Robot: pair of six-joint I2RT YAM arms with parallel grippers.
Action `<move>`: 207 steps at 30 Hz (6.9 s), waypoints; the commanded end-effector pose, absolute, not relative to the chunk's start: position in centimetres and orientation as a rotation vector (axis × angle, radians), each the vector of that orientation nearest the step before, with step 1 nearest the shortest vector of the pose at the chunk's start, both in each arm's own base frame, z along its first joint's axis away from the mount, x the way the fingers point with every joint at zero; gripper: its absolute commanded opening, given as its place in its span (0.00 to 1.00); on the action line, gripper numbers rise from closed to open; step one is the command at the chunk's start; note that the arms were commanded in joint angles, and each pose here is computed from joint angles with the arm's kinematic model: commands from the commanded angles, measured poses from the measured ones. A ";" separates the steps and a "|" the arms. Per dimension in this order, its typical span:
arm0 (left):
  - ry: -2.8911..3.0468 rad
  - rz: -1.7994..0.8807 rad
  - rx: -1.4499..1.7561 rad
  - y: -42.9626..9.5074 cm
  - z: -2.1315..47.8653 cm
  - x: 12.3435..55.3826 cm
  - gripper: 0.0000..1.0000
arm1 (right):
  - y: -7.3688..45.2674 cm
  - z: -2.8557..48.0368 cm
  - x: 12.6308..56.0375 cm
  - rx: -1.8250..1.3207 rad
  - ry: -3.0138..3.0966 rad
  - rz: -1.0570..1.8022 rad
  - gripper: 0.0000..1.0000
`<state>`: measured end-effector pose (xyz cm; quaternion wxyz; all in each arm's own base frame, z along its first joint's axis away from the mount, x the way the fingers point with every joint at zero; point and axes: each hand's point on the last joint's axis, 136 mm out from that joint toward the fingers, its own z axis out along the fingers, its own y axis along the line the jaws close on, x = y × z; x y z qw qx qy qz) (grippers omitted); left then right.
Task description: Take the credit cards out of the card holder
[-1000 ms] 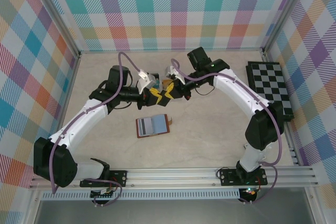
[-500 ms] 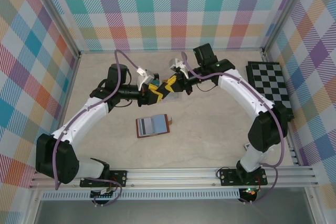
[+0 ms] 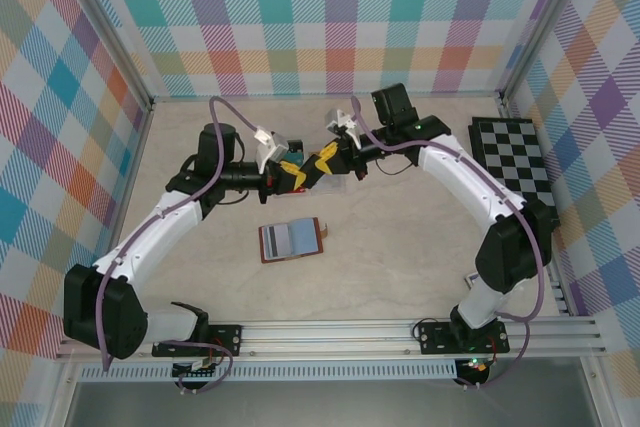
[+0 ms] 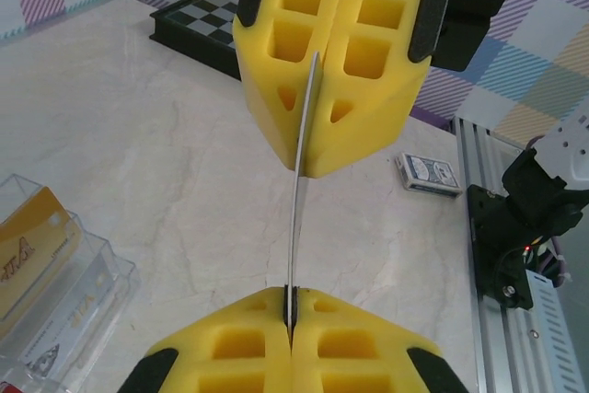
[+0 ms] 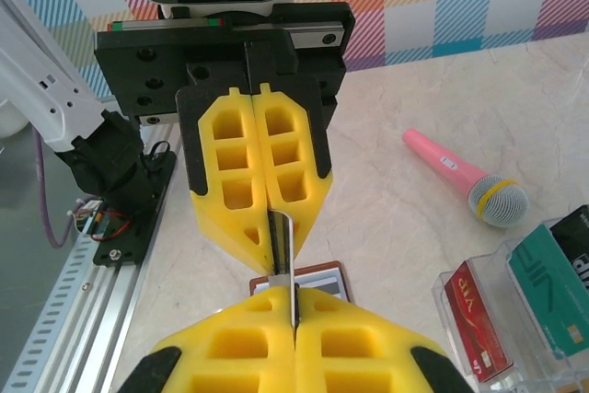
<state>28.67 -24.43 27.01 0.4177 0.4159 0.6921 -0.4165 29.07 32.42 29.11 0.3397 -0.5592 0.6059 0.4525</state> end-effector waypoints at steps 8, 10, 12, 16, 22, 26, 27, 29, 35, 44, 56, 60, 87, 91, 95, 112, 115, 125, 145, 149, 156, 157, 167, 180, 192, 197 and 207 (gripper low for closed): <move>1.803 -0.600 1.010 -21.4 26.4 34.0 0.00 | 28.8 30.1 33.0 -1.152 1.717 1.014 0.65; 1.841 -0.519 1.024 -20.9 25.7 35.3 0.00 | 27.4 29.7 34.0 -1.066 1.769 0.969 0.73; 1.871 -0.479 1.089 -20.7 24.8 35.7 0.00 | 26.2 29.3 34.4 -0.996 1.812 0.914 0.79; 1.882 -0.327 1.198 -20.2 23.4 38.4 0.00 | 24.1 28.0 34.4 -0.865 1.933 0.839 0.84; 1.897 -0.247 1.375 -20.2 21.9 41.5 0.00 | 20.7 25.5 34.9 -0.612 2.103 0.719 1.00; 1.880 -0.226 1.536 -19.8 20.5 41.8 0.00 | 18.9 24.2 35.0 -0.513 2.160 0.647 1.00; 1.883 -0.216 1.567 -19.5 20.2 42.0 0.00 | 18.5 23.9 35.0 -0.494 2.171 0.637 1.00; 1.894 -0.220 1.594 -19.0 20.0 42.3 0.00 | 17.6 23.4 35.0 -0.441 2.191 0.616 1.00; 1.895 -0.187 1.679 -18.1 18.8 43.3 0.00 | 16.9 22.4 34.2 -0.369 2.221 0.632 1.00; 1.912 -0.144 1.751 -17.5 16.9 45.0 0.00 | 16.9 22.2 32.8 -0.347 2.241 0.684 1.00; 1.926 -0.052 1.760 -16.8 16.1 46.2 0.00 | 16.8 22.7 32.1 -0.369 2.230 0.677 1.00; 1.924 -0.045 1.759 -16.8 15.9 46.5 0.00 | 16.7 22.7 31.9 -0.360 2.228 0.677 1.00; 1.935 0.010 1.758 -16.6 15.5 48.1 0.10 | 17.5 24.1 30.9 -0.420 2.167 0.746 1.00; 1.931 0.008 1.745 -16.6 15.9 48.2 0.19 | 17.5 24.0 31.0 -0.420 2.172 0.744 1.00; 1.930 0.011 1.739 -16.7 16.0 48.3 0.22 | 17.5 23.9 31.0 -0.418 2.173 0.743 1.00; 1.910 -0.042 1.360 -17.7 22.9 49.2 0.37 | 17.7 23.7 31.3 -0.330 2.215 0.785 1.00; 1.888 -0.119 1.287 -18.2 24.5 47.5 0.38 | 17.8 23.4 31.5 -0.258 2.252 0.807 1.00; 1.917 -0.233 0.572 -14.6 28.0 43.1 0.42 | 24.5 20.7 30.1 -0.284 2.429 0.842 0.96; 2.466 -0.377 -0.427 -8.0 14.2 30.3 0.91 | 39.1 10.4 25.6 -0.406 2.804 0.777 0.66; 2.538 -0.503 -0.487 -9.4 11.3 28.7 0.89 | 40.4 9.2 25.8 -0.398 2.844 0.825 0.53; 2.614 -0.585 -0.530 -10.3 9.2 26.9 0.83 | 41.0 6.9 26.7 -0.325 2.919 0.964 0.38; 2.620 -0.613 -0.528 -10.6 9.1 26.8 0.82 | 41.2 6.5 26.9 -0.322 2.927 0.963 0.37; 2.691 -0.876 -0.638 -13.8 6.6 26.0 0.44 | 41.8 5.0 26.7 -0.350 2.955 1.005 0.27; 2.746 -0.921 -0.637 -15.1 4.7 26.3 0.22 | 41.8 3.9 26.1 -0.365 2.992 1.022 0.22; 2.830 -0.801 -0.686 -14.1 1.9 25.3 0.18 | 41.7 2.9 25.6 -0.374 3.025 1.025 0.20; 2.860 -0.777 -0.704 -14.0 1.0 24.9 0.13 | 41.9 2.8 25.5 -0.386 3.028 1.041 0.19; 2.870 -0.735 -0.718 -13.5 0.6 24.6 0.12 | 42.4 3.2 25.3 -0.391 3.012 1.102 0.12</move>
